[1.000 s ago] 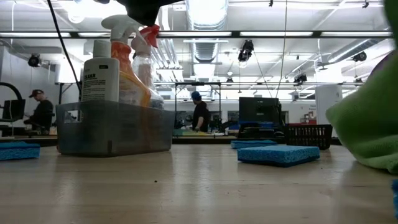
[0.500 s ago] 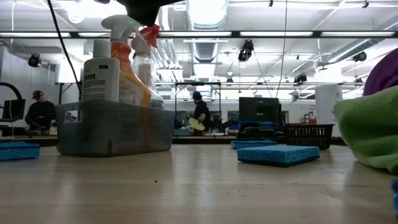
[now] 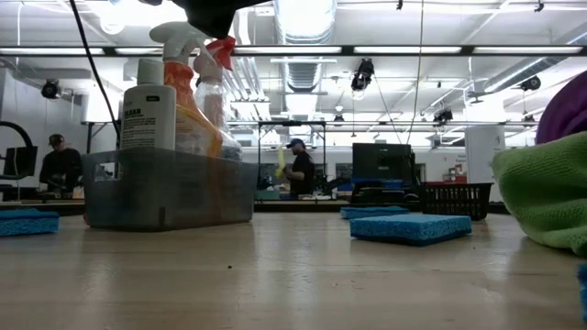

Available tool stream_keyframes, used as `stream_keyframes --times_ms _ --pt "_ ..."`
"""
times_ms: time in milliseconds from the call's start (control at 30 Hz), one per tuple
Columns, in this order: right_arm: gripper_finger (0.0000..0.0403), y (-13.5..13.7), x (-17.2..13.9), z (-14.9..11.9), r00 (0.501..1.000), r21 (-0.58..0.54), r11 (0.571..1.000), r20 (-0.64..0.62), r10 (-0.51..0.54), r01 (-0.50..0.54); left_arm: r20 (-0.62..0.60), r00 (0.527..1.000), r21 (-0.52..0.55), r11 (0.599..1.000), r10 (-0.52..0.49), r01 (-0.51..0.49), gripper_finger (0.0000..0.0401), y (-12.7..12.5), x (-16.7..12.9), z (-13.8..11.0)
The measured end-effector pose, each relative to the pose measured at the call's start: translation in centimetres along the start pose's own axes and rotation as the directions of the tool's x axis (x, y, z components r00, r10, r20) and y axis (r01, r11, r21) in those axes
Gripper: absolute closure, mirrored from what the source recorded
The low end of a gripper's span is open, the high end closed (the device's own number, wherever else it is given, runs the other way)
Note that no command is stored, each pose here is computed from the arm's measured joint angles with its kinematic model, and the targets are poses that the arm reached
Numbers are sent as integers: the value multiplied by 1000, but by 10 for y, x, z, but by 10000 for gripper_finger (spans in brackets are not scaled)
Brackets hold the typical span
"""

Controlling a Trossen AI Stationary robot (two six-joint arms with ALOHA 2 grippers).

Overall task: Pick & Place Kitchen Items
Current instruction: Put the green microfiber cloth into the purple bucket

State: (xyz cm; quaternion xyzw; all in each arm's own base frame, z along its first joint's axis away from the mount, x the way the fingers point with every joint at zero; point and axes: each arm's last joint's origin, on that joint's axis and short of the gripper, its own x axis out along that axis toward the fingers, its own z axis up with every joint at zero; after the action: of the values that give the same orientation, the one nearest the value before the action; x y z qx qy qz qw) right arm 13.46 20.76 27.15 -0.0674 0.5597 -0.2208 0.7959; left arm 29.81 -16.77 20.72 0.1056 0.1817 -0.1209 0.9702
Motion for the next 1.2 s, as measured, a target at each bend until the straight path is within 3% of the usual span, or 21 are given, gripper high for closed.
stream_keyframes --times_ms 267,467,733,933,1200 --pt "203 4 13 12 998 -23 999 -33 -50 49 0 1000 0 1000 0 0 254 0 0 0" --pt "137 10 21 16 994 -60 995 -69 -80 75 0 1000 1 1000 0 0 254 0 0 0" --pt "126 14 21 24 994 -51 996 -75 -82 78 -1 1000 0 1000 -1 1 254 0 0 0" --pt "126 20 13 34 998 -58 996 -12 -63 62 -1 1000 -1 1000 -1 1 254 0 0 0" --pt "126 22 27 39 992 -76 991 -41 -117 114 -2 1000 -2 1000 -5 5 254 -2 0 0"
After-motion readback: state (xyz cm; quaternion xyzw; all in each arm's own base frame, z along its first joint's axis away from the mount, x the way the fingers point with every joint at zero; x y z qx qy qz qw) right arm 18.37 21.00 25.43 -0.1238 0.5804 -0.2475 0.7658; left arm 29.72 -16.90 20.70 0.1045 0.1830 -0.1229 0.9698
